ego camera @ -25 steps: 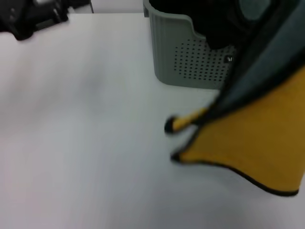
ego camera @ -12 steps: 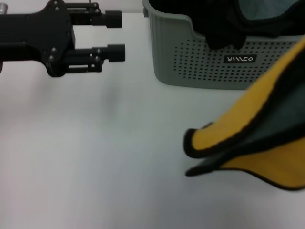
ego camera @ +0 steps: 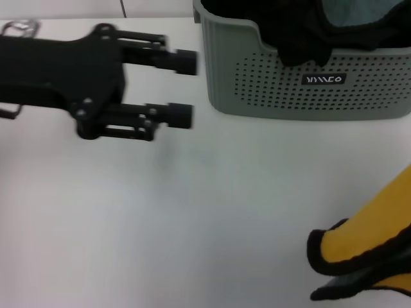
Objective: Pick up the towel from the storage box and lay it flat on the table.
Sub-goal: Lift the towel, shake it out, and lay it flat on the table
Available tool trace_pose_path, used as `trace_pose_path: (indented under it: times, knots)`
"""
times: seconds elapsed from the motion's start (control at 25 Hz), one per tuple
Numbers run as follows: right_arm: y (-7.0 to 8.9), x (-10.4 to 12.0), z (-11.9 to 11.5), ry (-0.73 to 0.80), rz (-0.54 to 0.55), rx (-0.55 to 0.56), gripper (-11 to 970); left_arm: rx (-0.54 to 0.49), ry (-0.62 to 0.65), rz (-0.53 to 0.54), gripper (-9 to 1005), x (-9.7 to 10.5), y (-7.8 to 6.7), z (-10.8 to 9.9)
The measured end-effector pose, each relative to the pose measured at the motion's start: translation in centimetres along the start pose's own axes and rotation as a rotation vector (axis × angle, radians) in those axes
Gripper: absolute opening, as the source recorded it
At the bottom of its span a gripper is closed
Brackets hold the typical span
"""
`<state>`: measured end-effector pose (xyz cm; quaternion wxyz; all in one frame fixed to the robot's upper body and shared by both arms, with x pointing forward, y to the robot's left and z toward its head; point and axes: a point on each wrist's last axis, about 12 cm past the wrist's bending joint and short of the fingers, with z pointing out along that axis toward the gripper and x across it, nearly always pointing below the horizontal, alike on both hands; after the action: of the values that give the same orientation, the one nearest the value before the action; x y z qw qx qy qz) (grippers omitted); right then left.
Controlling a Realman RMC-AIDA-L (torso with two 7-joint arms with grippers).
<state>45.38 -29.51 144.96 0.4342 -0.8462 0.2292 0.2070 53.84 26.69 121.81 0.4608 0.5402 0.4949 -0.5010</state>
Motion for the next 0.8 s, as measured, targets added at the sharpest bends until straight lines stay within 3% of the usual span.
trace_pose_path:
  times: [0.16, 0.4, 0.6, 0.8]
  knots:
    - [0.1, 1.4, -0.4, -0.044, 0.038, 0.049, 26, 0.090, -0.002, -0.023, 585, -0.4, 1.3, 2.3]
    - [-1.1, 3.2, -0.8, -0.120, 0.038, 0.085, 28, 0.162, 0.006, -0.093, 584, 0.3, 3.4, 5.2]
    - [-1.9, 4.2, -0.7, -0.138, 0.044, 0.082, 30, 0.127, 0.042, -0.126, 583, 1.5, 4.8, 8.0]
    - [-1.8, 4.5, -0.9, -0.143, 0.051, 0.098, 32, 0.086, 0.049, -0.129, 582, 2.1, 5.1, 8.4]
